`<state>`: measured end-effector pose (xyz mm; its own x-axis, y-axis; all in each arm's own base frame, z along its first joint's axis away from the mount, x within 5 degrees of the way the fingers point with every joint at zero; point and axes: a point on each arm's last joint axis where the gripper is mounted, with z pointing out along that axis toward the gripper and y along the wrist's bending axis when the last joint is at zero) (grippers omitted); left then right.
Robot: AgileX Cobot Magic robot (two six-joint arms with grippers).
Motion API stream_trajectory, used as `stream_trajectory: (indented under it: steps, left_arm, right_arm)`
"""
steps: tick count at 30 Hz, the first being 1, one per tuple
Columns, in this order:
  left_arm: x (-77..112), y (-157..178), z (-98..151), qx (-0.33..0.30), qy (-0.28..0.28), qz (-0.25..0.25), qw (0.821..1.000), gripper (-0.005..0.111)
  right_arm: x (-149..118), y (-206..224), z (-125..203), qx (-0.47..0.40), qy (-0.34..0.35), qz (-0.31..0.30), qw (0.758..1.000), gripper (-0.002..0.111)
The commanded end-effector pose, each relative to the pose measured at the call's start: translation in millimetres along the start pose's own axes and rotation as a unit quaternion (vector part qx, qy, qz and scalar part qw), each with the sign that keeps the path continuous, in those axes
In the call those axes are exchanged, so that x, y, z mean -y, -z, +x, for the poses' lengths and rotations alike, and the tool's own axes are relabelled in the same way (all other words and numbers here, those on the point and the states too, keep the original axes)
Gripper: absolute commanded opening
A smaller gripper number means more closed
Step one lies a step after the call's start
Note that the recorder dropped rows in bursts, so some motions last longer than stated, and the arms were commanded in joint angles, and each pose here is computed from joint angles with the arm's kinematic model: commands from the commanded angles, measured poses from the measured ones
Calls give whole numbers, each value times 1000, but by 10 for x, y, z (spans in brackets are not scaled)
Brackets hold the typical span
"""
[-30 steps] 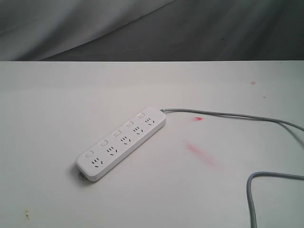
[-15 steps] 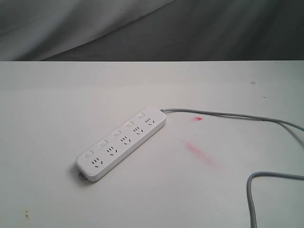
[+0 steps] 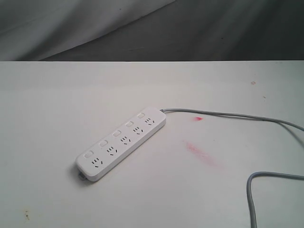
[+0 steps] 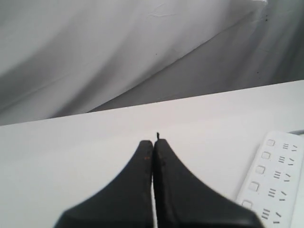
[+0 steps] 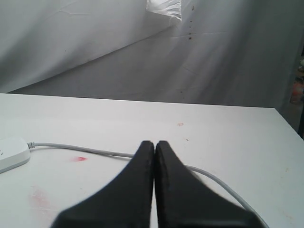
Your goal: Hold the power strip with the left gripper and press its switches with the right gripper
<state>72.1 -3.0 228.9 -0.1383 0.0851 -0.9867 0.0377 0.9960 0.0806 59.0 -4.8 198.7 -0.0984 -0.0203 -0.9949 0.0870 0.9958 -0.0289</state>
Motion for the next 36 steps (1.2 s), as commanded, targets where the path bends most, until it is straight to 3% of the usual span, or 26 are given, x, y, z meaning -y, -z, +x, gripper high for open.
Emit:
stream_trajectory:
  steps: [1, 6, 10, 36]
  left_arm:
    - [8, 37, 204, -5, 8, -6, 1000, 1]
    - [29, 98, 349, 14, 9, -5, 1000, 1]
    - [71, 115, 455, -40, 6, 17, 999, 1]
    - [70, 115, 451, -38, 5, 16, 999, 1]
  right_arm:
    - [6, 2, 1, 5, 3, 4, 1000, 0]
    - [6, 2, 1, 5, 3, 4, 1000, 0]
    - [6, 2, 1, 5, 3, 4, 1000, 0]
    - [6, 2, 1, 5, 3, 4, 1000, 0]
